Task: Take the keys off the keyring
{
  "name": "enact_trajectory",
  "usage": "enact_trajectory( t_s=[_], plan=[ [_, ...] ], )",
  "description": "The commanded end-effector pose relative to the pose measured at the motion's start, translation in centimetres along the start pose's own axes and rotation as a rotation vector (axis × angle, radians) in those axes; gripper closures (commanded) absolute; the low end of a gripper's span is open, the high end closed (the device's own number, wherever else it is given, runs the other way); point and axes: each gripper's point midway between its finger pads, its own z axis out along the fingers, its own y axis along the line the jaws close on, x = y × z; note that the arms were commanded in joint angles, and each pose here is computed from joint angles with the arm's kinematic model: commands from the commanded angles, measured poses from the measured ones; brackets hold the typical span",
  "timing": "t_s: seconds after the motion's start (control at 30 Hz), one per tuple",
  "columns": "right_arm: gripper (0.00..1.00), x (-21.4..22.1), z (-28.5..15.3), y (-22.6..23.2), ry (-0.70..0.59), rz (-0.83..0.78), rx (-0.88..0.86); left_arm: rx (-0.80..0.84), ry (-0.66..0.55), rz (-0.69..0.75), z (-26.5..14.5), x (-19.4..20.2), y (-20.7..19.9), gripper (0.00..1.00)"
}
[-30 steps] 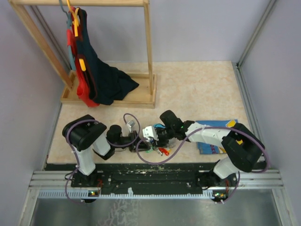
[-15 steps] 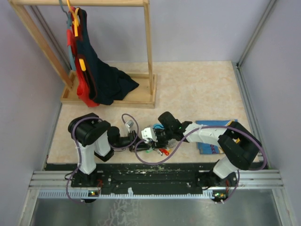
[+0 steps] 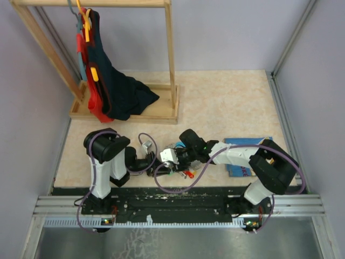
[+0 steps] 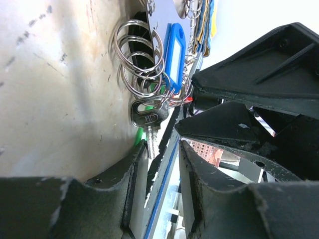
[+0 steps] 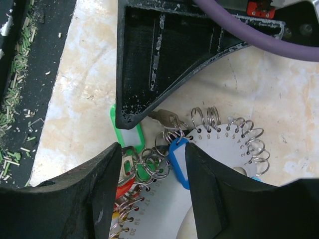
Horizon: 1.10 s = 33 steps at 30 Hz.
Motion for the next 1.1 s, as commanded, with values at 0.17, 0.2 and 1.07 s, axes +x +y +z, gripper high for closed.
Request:
enact_trajectory(
  t_s=[0.17, 0.2, 1.07],
  plan=[
    [0.47, -2.3, 0.1, -1.7, -0.057, -0.184, 0.043, 0.135, -0.079, 0.128, -0.9, -1.0, -3.3, 0.6],
    [0.47, -2.3, 0.2, -1.8, -0.056, -0.197, 0.045, 0.134, -0.084, 0.13, -0.9, -1.0, -3.3, 0.6],
    [0.53, -1.8, 3.5, -1.1, 0.045, -0.381, 0.027, 0.1, -0.17, 0.173, -2.8, -1.7, -2.8, 0.54]
  ],
)
